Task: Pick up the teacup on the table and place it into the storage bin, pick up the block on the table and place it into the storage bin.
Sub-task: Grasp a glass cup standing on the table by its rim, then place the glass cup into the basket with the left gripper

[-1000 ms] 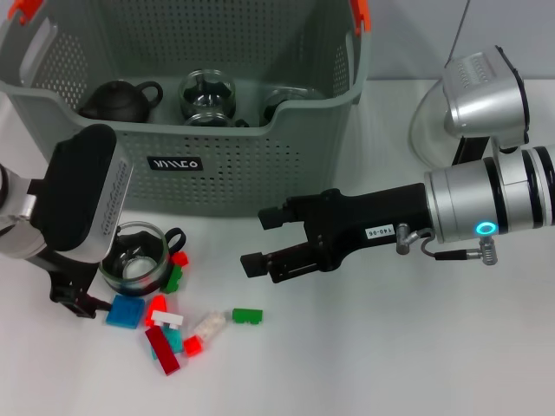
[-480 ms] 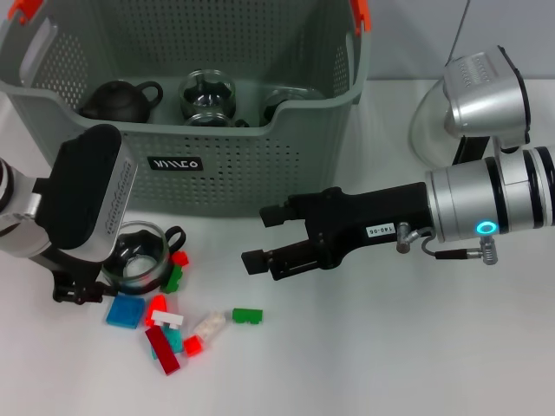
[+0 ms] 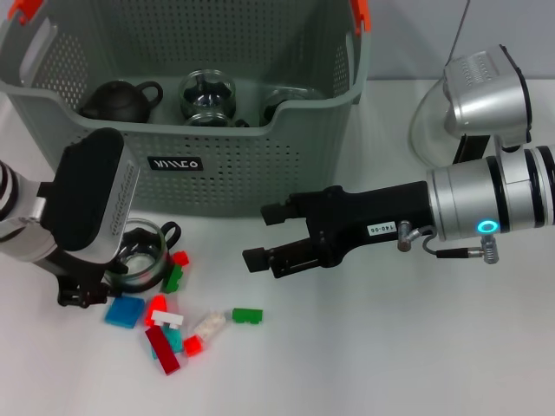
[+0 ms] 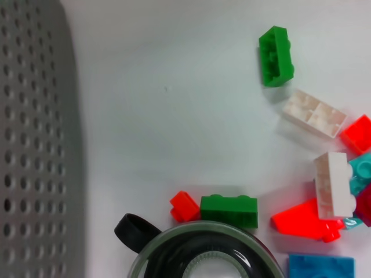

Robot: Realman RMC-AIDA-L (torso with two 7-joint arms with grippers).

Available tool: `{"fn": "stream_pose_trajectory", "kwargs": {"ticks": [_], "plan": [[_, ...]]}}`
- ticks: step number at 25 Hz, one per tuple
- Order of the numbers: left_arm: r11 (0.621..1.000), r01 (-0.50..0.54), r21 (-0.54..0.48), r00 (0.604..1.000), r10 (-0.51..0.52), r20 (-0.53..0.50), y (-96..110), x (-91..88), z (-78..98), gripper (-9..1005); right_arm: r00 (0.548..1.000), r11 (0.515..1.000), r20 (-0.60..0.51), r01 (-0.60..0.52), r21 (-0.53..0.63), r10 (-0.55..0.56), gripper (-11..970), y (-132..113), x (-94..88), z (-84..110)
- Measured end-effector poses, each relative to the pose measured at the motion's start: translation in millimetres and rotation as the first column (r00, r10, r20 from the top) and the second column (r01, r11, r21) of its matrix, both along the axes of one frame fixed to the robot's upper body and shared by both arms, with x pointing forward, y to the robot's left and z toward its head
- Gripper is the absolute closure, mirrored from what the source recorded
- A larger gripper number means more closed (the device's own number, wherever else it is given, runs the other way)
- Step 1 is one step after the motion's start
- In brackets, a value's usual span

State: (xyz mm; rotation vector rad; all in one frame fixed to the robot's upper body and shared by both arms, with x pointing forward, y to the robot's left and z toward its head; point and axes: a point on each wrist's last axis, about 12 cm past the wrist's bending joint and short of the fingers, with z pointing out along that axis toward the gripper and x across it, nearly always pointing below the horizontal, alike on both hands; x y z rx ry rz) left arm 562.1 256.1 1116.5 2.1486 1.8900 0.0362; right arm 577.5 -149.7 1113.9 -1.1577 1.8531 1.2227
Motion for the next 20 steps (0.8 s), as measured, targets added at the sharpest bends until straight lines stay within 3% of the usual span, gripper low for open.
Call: {"fn": "stream_pose_trajectory", "kwargs": {"ticks": [6, 16, 20], "plan": [[1.000, -0.004, 0.001, 1.000, 0.004, -0.002, -2, 0.5, -0.1, 731, 1.000, 1.000, 0.003, -0.002, 0.000, 0.002, 19, 0, 0.6, 1.0], [1.000, -0.019, -0.001, 1.000, 0.019, -0.009, -3, 0.4, 3.5, 836, 1.000, 1.000, 0.007, 0.000, -0.001, 0.000, 19, -1, 0.7, 1.3], [0.998, -0.046, -0.032, 0.999, 0.045, -0.023, -4, -3.7, 11.6, 954, 1.000, 1.000, 0.006, 0.002, -0.003, -0.002, 19, -3, 0.6, 1.1]]}}
